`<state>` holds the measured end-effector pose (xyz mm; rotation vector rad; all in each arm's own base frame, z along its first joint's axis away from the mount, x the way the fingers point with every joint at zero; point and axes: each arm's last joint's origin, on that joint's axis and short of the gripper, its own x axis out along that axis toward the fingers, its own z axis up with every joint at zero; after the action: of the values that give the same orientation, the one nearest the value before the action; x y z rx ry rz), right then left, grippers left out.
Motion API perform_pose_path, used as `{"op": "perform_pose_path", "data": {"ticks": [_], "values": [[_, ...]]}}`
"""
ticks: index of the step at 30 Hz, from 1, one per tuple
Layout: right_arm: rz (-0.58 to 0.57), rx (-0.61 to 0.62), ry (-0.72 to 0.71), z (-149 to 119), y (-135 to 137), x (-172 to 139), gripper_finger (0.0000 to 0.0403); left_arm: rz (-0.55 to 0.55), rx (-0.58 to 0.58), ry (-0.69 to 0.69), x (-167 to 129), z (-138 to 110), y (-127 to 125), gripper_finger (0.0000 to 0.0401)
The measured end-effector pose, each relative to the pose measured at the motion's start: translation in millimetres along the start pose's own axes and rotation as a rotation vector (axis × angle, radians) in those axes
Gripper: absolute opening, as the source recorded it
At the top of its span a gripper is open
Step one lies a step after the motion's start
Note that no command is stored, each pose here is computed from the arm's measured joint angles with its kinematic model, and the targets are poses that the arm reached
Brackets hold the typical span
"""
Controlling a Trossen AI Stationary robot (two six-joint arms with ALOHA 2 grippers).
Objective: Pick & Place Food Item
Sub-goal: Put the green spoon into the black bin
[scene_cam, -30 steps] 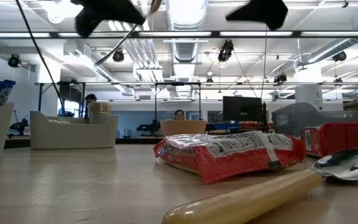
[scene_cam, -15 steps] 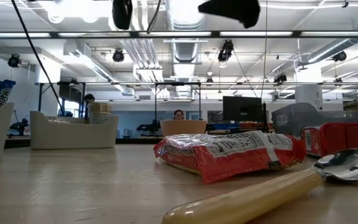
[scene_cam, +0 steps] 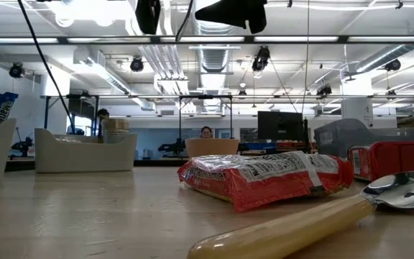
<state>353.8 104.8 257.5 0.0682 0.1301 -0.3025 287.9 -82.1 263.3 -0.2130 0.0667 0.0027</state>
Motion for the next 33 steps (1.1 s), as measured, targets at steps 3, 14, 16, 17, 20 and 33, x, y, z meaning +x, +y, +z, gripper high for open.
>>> {"op": "perform_pose_path", "data": {"ticks": [3,14,16,17,20,33], "values": [[-0.002,-0.001,-0.005,2.6,1.0,1.1,0.0368,-0.009,0.001,0.002,0.0,-0.1,-0.3,0.0],[-0.007,-0.028,0.018,0.4,0.4,1.3,0.0367,-0.024,-0.006,-0.025,0.1,2.7,-0.9,0.0],[-0.009,-0.031,0.024,-0.4,0.3,1.3,0.0367,-0.024,0.007,-0.027,0.1,2.9,-0.9,0.0],[-0.008,-0.034,0.027,-0.8,0.5,1.1,0.0365,-0.025,0.011,-0.031,0.1,3.3,-1.0,0.0],[-0.008,-0.039,0.035,-1.8,0.4,1.0,0.0341,-0.024,0.013,-0.033,0.1,3.5,-0.8,0.0],[0.0,-0.067,0.076,-4.2,-0.6,-1.4,0.0052,0.034,0.022,-0.023,1.0,2.3,4.1,0.0001]]}}
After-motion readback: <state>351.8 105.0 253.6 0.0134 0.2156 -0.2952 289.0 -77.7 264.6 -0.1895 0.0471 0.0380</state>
